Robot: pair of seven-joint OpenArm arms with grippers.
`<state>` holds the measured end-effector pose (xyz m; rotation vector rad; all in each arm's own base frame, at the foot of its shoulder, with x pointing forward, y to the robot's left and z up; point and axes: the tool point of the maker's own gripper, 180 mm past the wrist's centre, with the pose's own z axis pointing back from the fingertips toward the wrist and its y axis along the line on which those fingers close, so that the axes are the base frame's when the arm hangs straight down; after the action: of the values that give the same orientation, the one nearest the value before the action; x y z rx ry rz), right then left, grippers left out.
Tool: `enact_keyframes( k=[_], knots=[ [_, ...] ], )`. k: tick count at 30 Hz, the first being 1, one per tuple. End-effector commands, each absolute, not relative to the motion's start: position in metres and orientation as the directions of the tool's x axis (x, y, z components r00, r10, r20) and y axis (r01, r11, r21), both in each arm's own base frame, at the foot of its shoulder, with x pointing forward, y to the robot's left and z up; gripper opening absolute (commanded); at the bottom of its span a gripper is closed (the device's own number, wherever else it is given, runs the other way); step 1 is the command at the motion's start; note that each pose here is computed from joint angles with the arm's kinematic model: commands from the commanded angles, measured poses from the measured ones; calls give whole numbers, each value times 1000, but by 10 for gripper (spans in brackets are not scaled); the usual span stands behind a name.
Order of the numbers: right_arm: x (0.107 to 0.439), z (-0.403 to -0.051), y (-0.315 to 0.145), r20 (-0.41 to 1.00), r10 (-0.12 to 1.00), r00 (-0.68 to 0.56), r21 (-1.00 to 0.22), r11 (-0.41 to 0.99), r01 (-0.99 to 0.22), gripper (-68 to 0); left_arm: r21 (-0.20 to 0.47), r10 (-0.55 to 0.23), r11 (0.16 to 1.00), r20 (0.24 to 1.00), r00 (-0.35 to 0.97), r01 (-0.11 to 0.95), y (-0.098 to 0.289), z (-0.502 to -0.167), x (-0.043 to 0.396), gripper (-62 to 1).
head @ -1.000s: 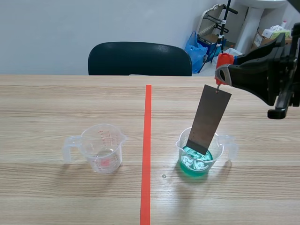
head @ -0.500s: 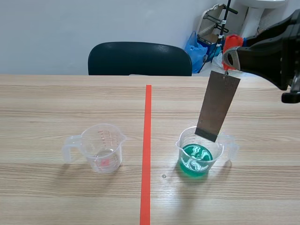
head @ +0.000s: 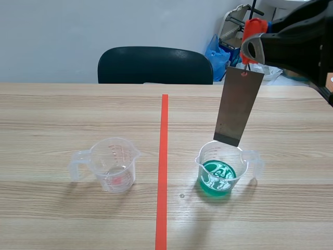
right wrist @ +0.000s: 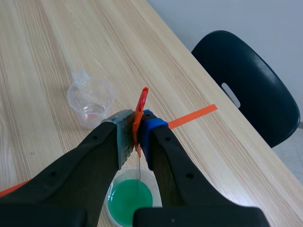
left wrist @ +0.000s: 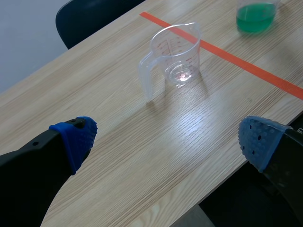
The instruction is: Do the redox reaction experiment
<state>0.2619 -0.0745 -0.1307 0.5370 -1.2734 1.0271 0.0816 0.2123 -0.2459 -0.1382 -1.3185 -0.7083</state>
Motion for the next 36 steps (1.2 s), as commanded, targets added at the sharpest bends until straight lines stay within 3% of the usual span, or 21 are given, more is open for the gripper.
enact_keyframes(
  k=[1, 36],
  knots=[
    [259, -120, -72, 948, 311, -73, -217, 460, -861, -669, 289, -375, 791, 925, 55, 539, 208, -240, 83, 14],
    [264, -106, -82, 941, 321, -110, -261, 479, -838, -669, 289, -375, 791, 925, 55, 539, 208, -240, 83, 14]
  ],
)
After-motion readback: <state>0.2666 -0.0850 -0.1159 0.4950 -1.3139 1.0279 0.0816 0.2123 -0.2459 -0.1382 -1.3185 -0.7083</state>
